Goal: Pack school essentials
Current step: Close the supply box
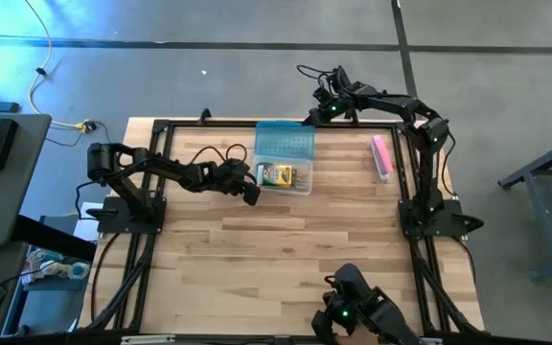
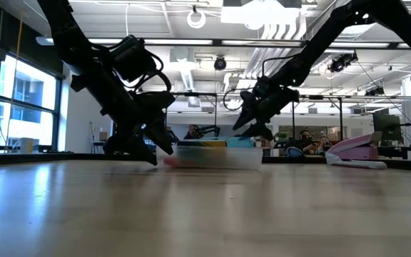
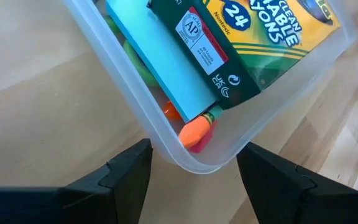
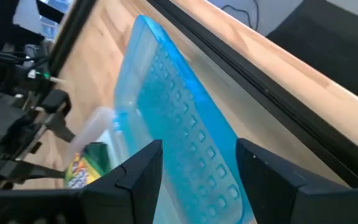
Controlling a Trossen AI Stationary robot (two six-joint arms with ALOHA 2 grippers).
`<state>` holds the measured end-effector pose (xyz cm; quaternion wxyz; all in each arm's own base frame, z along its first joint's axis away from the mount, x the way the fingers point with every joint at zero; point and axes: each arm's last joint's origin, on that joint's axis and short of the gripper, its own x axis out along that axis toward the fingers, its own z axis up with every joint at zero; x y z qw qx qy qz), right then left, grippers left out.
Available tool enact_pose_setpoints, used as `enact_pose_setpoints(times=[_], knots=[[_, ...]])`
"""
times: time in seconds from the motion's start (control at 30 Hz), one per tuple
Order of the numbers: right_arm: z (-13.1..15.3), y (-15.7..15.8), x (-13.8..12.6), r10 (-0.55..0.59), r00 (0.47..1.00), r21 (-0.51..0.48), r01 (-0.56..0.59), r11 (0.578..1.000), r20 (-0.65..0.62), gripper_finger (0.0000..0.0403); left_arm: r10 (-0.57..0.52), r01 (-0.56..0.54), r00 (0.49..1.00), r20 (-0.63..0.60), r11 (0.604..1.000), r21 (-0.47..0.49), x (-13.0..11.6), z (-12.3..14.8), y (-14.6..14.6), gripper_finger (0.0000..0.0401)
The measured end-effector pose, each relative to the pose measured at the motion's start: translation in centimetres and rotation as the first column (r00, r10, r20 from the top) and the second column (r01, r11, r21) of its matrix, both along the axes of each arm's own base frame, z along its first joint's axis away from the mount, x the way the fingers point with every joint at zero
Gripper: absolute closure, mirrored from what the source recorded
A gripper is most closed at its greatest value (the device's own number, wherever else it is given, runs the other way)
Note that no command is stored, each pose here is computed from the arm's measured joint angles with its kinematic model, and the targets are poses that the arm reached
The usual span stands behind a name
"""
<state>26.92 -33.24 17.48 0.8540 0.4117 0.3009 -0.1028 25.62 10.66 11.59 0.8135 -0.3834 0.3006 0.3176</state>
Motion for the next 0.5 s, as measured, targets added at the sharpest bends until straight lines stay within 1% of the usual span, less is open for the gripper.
enact_pose_setpoints(times=[0.1, 0.17, 0.23, 0.33, 0.5], knots=[[0.9, 0.2, 0.0, 0.005, 1.0, -0.012, -0.005, 1.0, 0.015, 0.021, 0.009, -0.009, 1.0, -0.001, 1.0, 0.006, 0.0, 0.0, 0.0, 0.0176], [0.9, 0.4, 0.0, 0.009, 1.0, -0.003, -0.009, 1.0, 0.004, 0.021, 0.018, -0.018, 1.0, 0.0, 1.0, 0.004, 0.0, 0.0, 0.1, 0.0176], [0.7, 0.7, 0.0, 0.024, 1.0, 0.007, -0.024, 1.0, -0.014, 0.021, 0.033, -0.033, 0.999, 0.004, 0.999, -0.006, 0.0, -0.1, 0.1, 0.0176], [1.1, 1.2, 0.4, 0.039, 0.999, -0.009, -0.039, 0.999, -0.01, 0.021, 0.054, -0.053, 0.998, 0.021, 0.998, -0.033, 0.3, -0.5, 0.1, 0.0176], [2.5, 1.7, 0.4, 0.045, 0.999, -0.04, -0.045, 0.998, -0.002, 0.021, 0.069, -0.067, 0.997, 0.034, 0.996, -0.064, 1.5, -1.0, 0.0, 0.0176]])
